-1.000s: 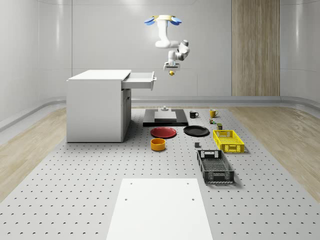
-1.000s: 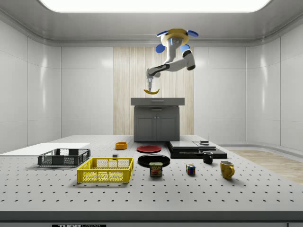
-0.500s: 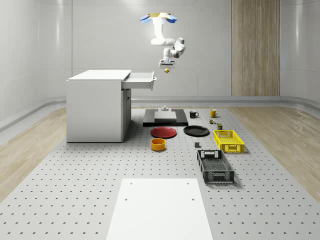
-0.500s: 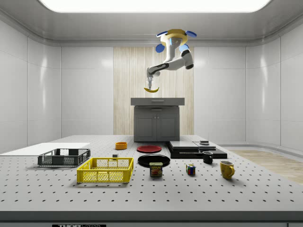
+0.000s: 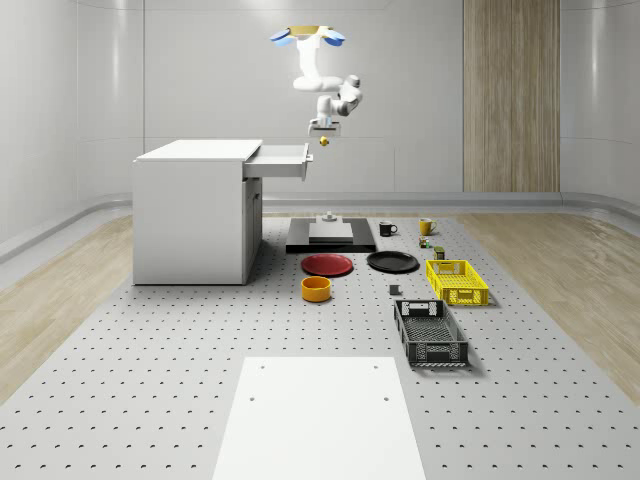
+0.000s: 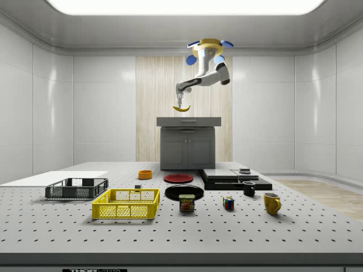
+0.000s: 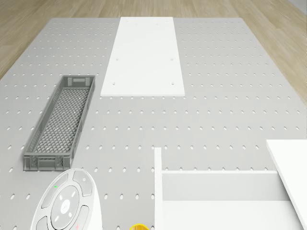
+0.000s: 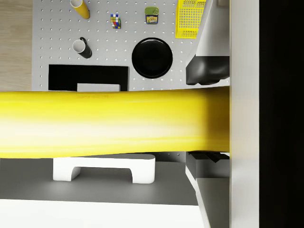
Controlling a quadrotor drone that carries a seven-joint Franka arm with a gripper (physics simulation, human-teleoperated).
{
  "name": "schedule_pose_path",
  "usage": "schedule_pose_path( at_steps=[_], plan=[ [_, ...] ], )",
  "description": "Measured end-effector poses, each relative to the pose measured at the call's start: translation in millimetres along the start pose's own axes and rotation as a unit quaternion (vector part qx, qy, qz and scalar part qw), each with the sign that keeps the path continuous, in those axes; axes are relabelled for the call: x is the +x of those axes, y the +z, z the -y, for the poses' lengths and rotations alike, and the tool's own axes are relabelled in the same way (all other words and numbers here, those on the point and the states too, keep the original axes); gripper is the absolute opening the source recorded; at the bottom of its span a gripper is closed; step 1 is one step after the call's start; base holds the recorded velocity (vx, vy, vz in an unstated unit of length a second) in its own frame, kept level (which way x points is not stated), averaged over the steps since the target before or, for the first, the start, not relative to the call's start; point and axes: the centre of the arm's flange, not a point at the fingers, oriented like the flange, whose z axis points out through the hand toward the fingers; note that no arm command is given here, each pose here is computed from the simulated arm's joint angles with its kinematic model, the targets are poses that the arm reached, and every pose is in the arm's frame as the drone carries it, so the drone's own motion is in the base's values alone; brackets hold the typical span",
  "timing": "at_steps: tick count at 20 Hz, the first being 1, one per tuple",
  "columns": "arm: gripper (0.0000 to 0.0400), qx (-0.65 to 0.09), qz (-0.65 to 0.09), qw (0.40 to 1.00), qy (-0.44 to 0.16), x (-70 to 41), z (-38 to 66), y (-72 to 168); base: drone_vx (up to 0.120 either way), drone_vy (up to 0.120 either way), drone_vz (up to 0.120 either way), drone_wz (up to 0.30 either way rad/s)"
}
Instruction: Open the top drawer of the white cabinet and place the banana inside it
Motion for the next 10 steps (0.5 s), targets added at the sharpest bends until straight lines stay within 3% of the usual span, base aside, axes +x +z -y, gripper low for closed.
schedule_pose_path(
  at_steps=[10],
  plan=[
    [0.0192, 0.000, 0.000, 1.000, 0.000, 0.0, 0.0, 0.0, 0.000, -0.120, 0.000, 0.000]
  ],
)
